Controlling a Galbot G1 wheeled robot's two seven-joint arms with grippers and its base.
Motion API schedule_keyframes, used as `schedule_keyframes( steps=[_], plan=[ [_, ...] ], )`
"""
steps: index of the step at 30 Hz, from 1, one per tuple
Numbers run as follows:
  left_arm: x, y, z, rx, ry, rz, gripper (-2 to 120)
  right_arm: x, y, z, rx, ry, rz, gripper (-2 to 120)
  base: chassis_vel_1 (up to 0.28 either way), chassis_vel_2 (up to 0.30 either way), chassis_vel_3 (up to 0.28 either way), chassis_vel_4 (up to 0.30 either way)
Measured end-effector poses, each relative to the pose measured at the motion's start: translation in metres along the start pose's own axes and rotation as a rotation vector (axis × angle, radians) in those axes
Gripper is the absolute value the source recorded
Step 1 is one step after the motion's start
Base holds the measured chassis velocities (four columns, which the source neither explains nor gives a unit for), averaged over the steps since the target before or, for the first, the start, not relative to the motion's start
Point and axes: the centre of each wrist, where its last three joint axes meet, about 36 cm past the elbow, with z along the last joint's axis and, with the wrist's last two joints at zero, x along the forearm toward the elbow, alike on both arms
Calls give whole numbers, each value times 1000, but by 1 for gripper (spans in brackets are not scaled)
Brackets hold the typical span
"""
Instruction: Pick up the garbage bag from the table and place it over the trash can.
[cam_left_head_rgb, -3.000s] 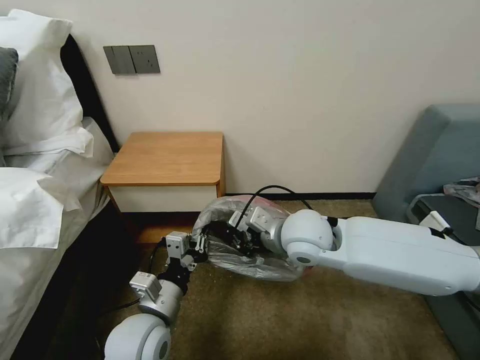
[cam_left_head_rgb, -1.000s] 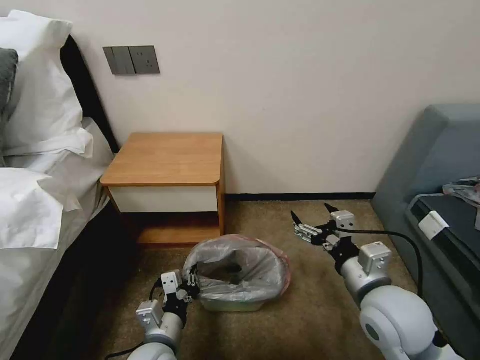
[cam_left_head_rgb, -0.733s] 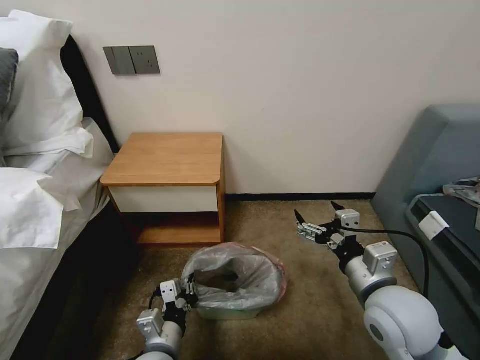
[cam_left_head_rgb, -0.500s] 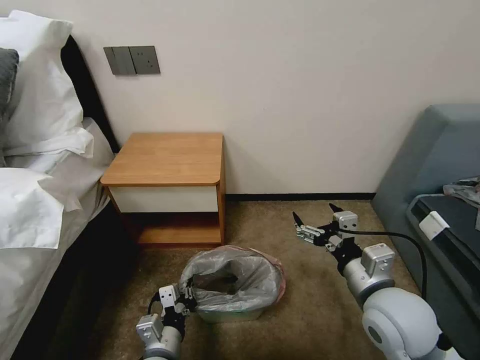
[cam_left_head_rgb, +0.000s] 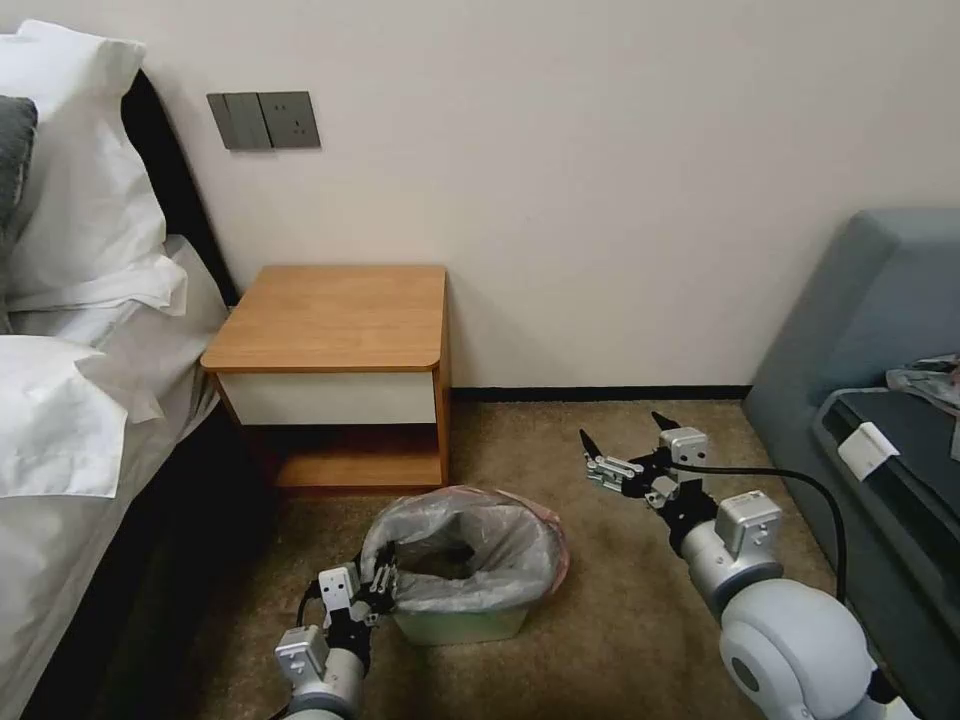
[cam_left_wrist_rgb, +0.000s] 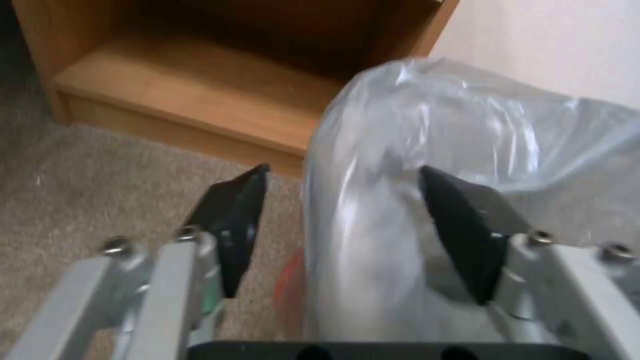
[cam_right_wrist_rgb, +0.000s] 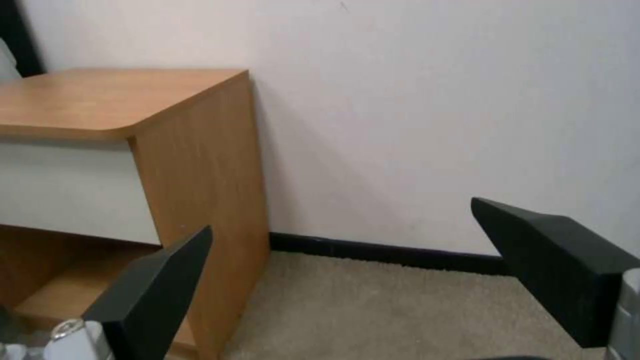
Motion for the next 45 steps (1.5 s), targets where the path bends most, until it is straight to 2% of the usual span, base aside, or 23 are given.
schedule_keyframes(
  steps=[2,4,6,11,12,14,15,17,18,20,23,25,27,29,32,35,45],
  plan=[
    [0,-1,-2,-4,-6,1,75,1,0,0,0,2,0,100,0,0,0,0],
    [0,-1,-3,-7,-9,1,78,1,1,0,-1,2,0,100,0,0,0,0],
    [1,-1,-4,-18,-20,-3,90,2,0,0,-2,3,3,100,0,0,0,0],
    [2,1,-7,-69,-81,-14,99,6,0,5,-22,-4,13,100,0,0,0,0],
    [2,1,-7,-69,-81,-14,99,6,0,5,-22,-4,13,100,0,0,0,0],
    [4,3,-11,-113,-154,-32,100,9,-2,14,-42,-20,38,100,0,0,0,0],
    [4,3,-11,-113,-154,-32,100,9,-2,14,-42,-20,38,100,0,0,0,0],
    [7,6,-16,-170,-231,-53,100,16,-4,26,-39,-47,79,100,0,0,0,0],
    [7,6,-16,-170,-231,-53,100,16,-4,26,-39,-47,79,100,0,0,0,0],
    [11,7,-21,-212,-304,-54,100,27,1,43,-40,-85,127,100,0,0,0,0],
    [18,9,-27,-239,-347,-31,100,38,5,59,-38,-125,162,100,0,0,0,0],
    [21,10,-28,-248,-358,-13,100,42,7,66,-38,-138,169,100,0,0,0,0],
    [31,10,-31,-270,-381,48,100,53,9,86,-33,-189,177,100,0,0,0,0],
    [36,14,-34,-282,-396,57,100,59,10,95,-28,-200,181,100,0,0,0,0],
    [49,26,-44,-310,-434,25,100,73,12,111,-33,-214,203,100,0,0,0,0],
    [58,31,-47,-314,-451,-1,100,81,14,120,-40,-222,218,100,0,0,0,0],
    [66,30,-49,-304,-447,-13,100,88,16,127,-34,-237,247,100,0,0,0,0]
  ],
)
